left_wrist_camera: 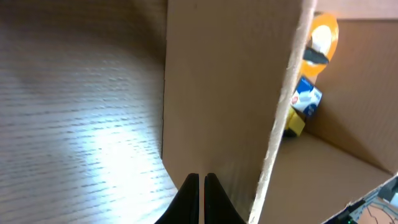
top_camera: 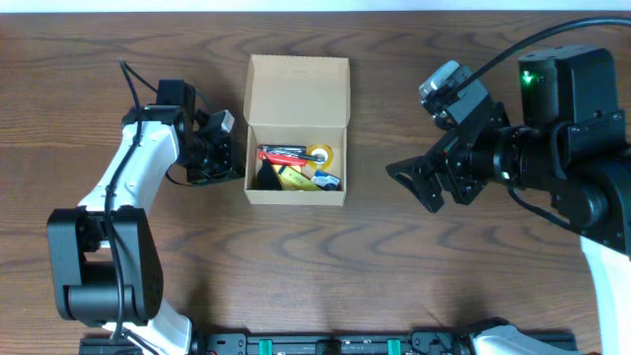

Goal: Pack container
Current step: 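Lift the left gripper out and move it toward the box lid, then move both grippers to the raised lid's back edge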

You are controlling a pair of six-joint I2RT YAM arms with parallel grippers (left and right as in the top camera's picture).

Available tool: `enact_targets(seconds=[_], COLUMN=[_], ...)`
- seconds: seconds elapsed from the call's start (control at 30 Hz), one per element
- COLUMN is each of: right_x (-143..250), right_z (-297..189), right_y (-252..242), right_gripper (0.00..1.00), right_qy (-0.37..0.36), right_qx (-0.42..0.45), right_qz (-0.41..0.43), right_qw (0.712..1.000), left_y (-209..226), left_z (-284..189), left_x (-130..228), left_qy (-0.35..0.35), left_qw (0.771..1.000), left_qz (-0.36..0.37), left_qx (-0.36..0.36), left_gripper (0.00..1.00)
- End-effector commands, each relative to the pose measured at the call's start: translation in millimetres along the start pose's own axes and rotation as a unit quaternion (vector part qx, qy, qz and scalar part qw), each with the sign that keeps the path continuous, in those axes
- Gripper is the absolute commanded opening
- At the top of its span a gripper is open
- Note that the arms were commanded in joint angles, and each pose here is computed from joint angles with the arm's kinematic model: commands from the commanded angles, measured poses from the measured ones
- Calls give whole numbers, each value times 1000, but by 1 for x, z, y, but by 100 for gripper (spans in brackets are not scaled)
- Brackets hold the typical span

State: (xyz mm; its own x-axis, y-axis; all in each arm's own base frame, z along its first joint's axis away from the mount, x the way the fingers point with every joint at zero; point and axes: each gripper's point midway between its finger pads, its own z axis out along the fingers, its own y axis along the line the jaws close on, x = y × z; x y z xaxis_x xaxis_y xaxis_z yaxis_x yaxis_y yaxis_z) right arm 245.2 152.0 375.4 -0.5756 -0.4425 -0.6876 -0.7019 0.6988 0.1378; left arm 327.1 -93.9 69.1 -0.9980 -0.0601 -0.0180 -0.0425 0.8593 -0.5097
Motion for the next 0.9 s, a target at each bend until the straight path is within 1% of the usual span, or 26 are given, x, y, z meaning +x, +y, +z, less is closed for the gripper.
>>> enact_targets(seconds=[0.0, 0.23, 0.27, 0.3, 0.33, 0.37, 0.4, 0.43, 0.57, 0.67, 0.77, 0.87], right_x=[-2, -7, -8, -9, -11, -11, -12, -12, -15, -23, -28, -28], right_z=[-1, 3, 4, 5, 7, 10, 12, 15, 33, 58, 94, 122], right_y=[2, -1, -2, -4, -7, -13, -19, -28, -72, -102, -126, -146], right_gripper=[99, 99, 97, 82, 61, 30, 11, 2, 2, 1, 1, 1], right_qy=[-4, -10, -11, -11, -11, -9, -6, -2, 19, 28, 41, 49], right_qx=[-6, -5, -4, -2, 5, 17, 31, 49, 138, 175, 179, 181], right_qz=[8, 17, 17, 16, 16, 16, 22, 31, 66, 68, 75, 83], right_qw=[1000, 1000, 1000, 1000, 1000, 1000, 999, 998, 988, 982, 980, 979], left_y=[0, 1, 3, 4, 6, 9, 11, 14, 21, 26, 27, 18], left_z=[5, 5, 5, 4, 3, 2, 0, -1, -10, -16, -21, -26], left_x=[5, 10, 9, 7, 5, 1, -3, -8, -34, -47, -65, -79], left_qy=[15, 24, 22, 18, 14, 6, -3, -14, -66, -93, -127, -150], left_qw=[1000, 1000, 1000, 1000, 1000, 1000, 1000, 1000, 996, 991, 983, 978], left_qz=[-11, -17, -16, -17, -17, -18, -18, -20, -56, -92, -133, -135], left_qx=[7, 3, 1, -1, -3, -2, -2, -1, 13, 19, 30, 58], left_gripper=[6, 6, 6, 6, 6, 6, 6, 6, 6, 6, 6, 6])
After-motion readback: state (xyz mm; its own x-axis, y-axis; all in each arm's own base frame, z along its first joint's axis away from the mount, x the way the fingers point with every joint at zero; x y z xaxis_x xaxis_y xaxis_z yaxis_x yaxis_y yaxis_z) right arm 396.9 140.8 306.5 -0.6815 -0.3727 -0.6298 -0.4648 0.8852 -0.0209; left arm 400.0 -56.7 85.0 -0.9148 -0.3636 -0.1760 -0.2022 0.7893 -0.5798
